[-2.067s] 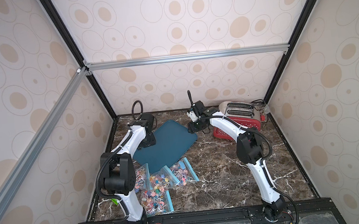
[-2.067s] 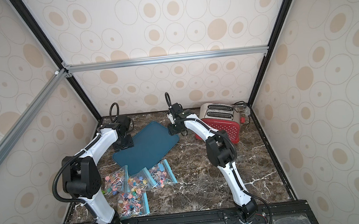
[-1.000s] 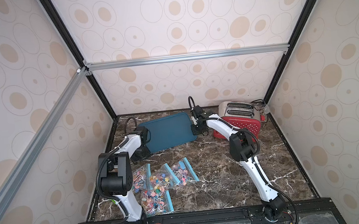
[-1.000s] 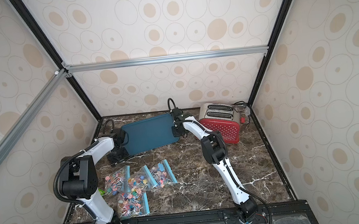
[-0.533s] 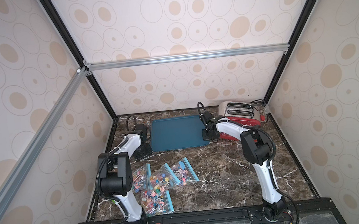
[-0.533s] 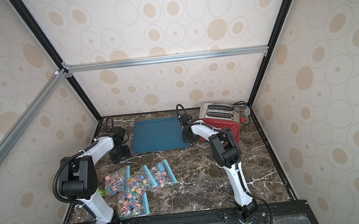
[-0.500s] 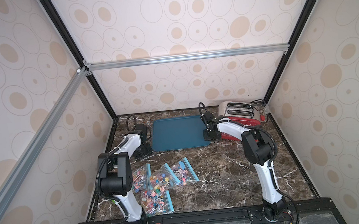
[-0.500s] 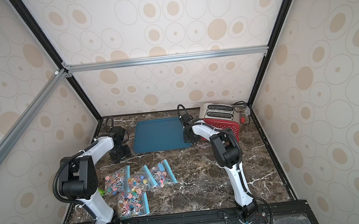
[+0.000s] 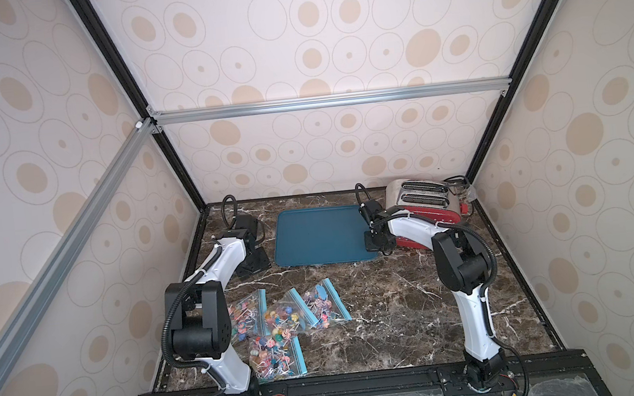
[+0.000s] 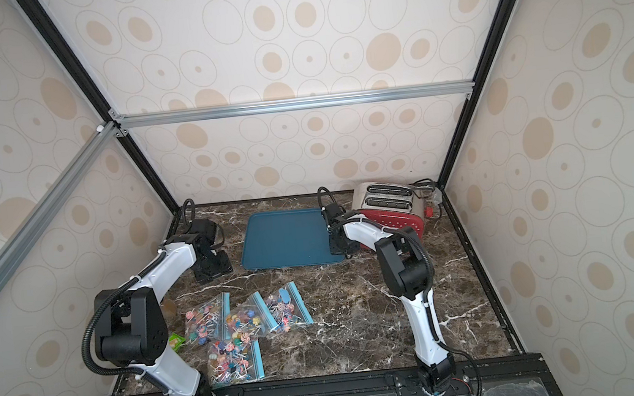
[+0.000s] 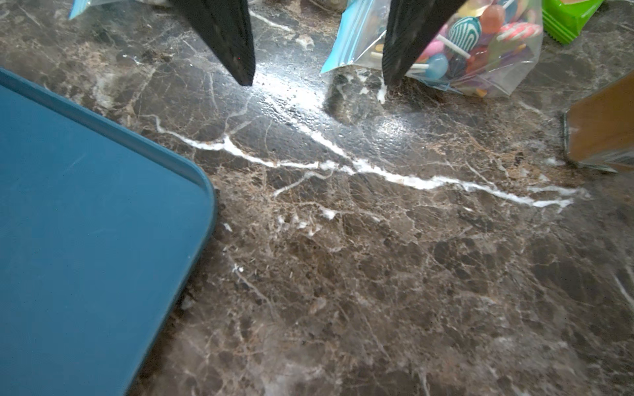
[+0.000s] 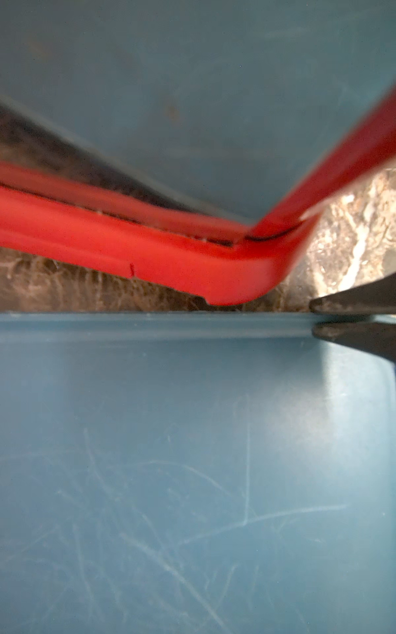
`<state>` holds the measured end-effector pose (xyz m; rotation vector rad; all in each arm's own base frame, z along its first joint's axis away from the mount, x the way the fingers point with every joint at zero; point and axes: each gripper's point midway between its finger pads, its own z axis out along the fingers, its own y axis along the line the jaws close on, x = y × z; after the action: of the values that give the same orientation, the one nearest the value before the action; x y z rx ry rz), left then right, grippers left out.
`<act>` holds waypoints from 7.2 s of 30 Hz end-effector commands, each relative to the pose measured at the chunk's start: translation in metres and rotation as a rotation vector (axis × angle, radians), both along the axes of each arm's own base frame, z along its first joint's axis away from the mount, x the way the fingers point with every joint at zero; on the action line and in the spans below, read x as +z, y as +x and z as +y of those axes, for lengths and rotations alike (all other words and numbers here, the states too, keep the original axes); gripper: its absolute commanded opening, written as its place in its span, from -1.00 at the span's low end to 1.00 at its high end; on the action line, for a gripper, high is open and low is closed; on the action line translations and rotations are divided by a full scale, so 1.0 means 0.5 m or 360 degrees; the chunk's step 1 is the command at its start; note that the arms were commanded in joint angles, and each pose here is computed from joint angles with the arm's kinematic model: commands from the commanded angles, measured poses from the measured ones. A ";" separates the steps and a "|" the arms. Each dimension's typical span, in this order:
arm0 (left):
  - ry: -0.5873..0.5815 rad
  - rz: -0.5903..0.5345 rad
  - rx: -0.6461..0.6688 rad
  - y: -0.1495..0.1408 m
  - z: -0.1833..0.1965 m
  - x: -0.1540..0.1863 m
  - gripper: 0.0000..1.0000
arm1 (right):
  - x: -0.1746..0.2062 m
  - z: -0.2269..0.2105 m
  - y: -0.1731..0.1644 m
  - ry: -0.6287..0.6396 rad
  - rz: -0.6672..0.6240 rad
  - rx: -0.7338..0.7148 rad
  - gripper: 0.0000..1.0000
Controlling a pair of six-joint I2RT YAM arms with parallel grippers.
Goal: Pour candies out of the ziploc bag
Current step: Move the tray to the center of the board, then adjust the ziploc bag at the center of the board, then open the ziploc bag at the center of the board.
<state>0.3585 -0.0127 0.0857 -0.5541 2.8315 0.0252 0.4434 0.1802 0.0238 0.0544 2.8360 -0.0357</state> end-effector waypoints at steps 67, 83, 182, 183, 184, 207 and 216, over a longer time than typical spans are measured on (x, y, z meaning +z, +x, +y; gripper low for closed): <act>0.0136 0.0283 -0.0320 -0.285 -0.195 -0.068 -0.34 | 0.115 0.412 -0.428 0.1165 0.0439 0.0767 -0.76; 0.0091 0.0296 -0.0285 -0.290 -0.186 -0.117 -0.33 | 0.082 0.476 -0.436 0.1124 0.0506 0.0750 -0.73; -0.0118 0.0212 -0.0851 -0.174 -0.564 -0.076 -0.85 | 0.116 -0.037 -0.402 0.0880 0.0107 0.0084 -0.52; -0.0072 0.0237 -0.0836 -0.180 -0.549 -0.083 -0.86 | 0.116 -0.036 -0.401 0.0884 0.0108 0.0082 -0.52; -0.0025 0.0256 -0.0821 -0.184 -0.535 -0.089 -0.87 | 0.115 -0.035 -0.402 0.0887 0.0111 0.0084 -0.52; 0.0157 0.0233 -0.0699 -0.215 -0.452 0.020 -0.84 | 0.134 -0.029 -0.389 0.0914 0.0073 0.0164 -0.49; -0.0014 0.0220 -0.0672 -0.212 -0.550 0.011 -0.26 | 0.130 -0.044 -0.369 0.0963 0.0068 0.0161 -0.43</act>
<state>0.2580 -0.2708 0.0957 0.0852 2.9962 -0.0121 0.2568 0.1550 0.0862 0.0857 2.7794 0.8193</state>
